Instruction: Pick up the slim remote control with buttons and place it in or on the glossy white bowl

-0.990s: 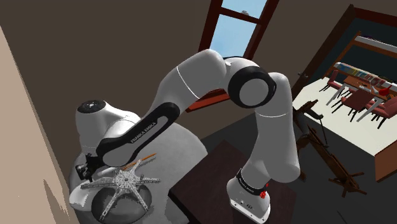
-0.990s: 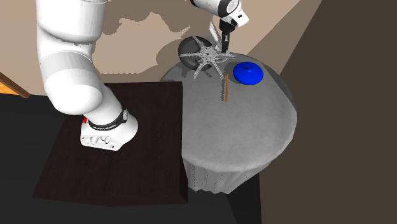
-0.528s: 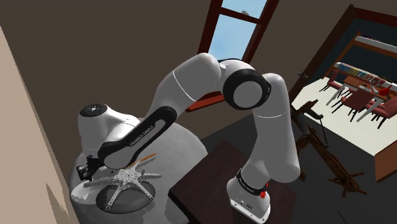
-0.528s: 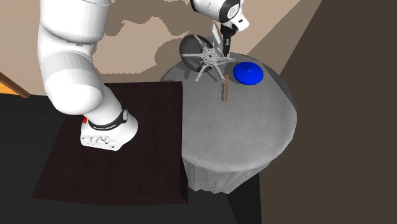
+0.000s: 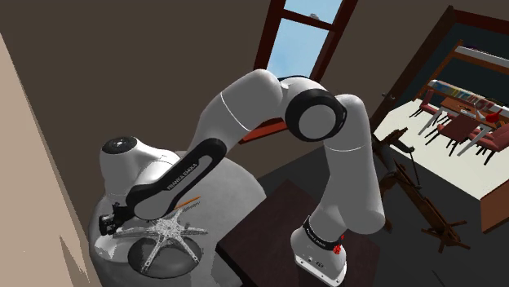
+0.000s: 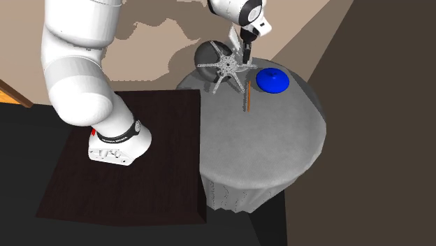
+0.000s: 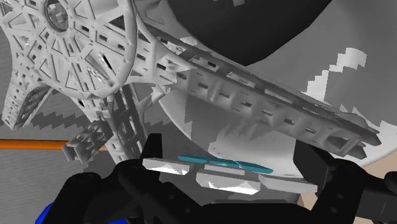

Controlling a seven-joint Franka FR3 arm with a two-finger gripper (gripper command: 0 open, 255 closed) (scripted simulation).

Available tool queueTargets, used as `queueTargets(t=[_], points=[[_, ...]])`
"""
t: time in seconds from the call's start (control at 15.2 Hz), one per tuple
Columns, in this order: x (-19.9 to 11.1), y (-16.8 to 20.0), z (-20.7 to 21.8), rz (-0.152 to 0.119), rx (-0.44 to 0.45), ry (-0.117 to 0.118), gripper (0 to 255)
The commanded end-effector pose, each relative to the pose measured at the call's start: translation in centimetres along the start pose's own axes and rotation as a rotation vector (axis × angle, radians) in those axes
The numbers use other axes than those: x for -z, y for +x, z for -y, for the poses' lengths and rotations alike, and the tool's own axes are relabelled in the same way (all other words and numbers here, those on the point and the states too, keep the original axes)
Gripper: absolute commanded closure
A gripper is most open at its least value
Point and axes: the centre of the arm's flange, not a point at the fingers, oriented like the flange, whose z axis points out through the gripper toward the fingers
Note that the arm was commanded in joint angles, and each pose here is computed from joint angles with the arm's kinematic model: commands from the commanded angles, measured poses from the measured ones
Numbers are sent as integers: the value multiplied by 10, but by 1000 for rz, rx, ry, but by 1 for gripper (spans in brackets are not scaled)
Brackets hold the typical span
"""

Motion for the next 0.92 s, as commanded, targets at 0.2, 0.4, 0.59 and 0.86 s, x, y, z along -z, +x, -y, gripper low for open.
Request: queueTargets(t=[0.2,0.4,0.59,0.86], points=[[19,-2,1,4,2,-2,0],[43,-1,1,4,2,-2,0],[43,-1,1,4,2,-2,0],[43,-1,1,4,2,-2,0]])
